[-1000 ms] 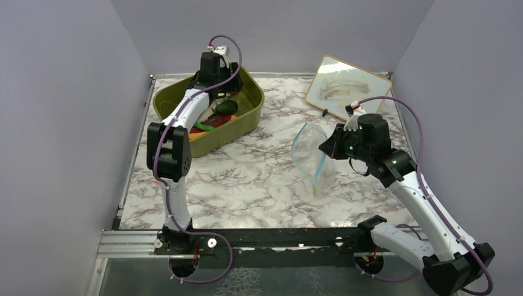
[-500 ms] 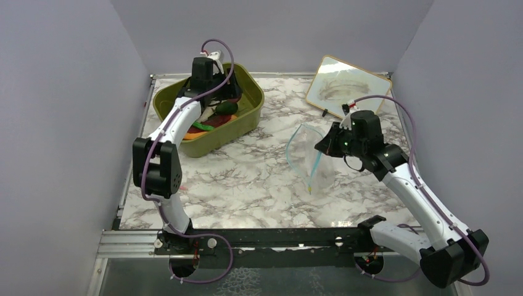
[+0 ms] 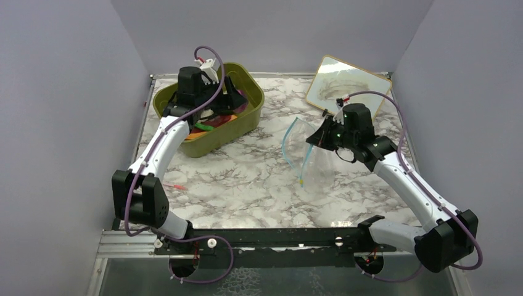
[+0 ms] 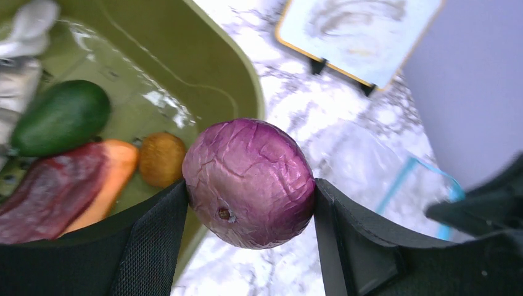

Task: Place the food in the zip-top bag and seal the zipper
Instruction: Pick up the fake vegetable from the bin, then place the fake vegetable in the zipper food storage bag.

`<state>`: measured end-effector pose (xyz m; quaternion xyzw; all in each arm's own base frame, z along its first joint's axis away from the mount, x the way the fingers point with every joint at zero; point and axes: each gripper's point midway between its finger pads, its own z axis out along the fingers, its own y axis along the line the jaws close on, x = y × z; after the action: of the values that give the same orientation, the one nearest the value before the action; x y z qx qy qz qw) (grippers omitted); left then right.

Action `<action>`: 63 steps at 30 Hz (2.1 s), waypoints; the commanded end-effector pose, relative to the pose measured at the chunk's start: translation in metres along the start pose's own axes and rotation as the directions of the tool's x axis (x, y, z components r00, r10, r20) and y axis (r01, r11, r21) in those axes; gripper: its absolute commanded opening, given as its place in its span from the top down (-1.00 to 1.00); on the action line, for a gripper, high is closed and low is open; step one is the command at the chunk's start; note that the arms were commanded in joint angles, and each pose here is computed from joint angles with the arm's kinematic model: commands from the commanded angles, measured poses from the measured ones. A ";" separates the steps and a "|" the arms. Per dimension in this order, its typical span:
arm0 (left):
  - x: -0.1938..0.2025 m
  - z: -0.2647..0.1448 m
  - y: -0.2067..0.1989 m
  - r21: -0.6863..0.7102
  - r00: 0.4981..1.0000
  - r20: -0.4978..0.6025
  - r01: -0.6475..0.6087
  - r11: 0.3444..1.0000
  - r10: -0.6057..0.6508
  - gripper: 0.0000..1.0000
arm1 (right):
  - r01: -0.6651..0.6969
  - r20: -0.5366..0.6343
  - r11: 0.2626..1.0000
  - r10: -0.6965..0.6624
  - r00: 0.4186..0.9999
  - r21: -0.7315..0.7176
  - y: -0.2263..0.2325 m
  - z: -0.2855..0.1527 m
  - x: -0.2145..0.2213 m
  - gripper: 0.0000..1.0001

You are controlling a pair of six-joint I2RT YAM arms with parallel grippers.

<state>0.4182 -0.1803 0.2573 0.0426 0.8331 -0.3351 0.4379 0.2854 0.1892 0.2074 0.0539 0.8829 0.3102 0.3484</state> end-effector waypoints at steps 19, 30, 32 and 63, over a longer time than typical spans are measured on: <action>0.108 -0.029 -0.168 0.572 0.971 -0.230 0.088 0.816 0.057 0.50 | -0.001 0.021 0.973 0.006 1.000 -0.232 0.046 0.004 -0.016 0.98; 0.126 -0.014 -0.162 0.555 0.964 -0.264 0.136 0.821 0.018 0.51 | 0.026 0.039 0.967 -0.016 0.999 -0.253 0.051 -0.006 -0.017 0.98; 0.130 -0.011 -0.160 0.546 0.962 -0.274 0.145 0.825 0.012 0.51 | 0.027 0.035 0.965 -0.018 0.999 -0.261 0.053 -0.006 -0.017 0.98; 0.138 0.011 -0.145 0.351 0.954 -0.295 0.054 0.935 0.055 -0.34 | 0.083 0.030 0.939 -0.077 0.997 -0.333 0.056 -0.005 -0.004 0.98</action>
<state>0.2830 -0.3274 0.2088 0.1597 0.8229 -0.4740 0.2696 0.2756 0.2322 0.2372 -0.0316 0.8271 0.4398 0.3485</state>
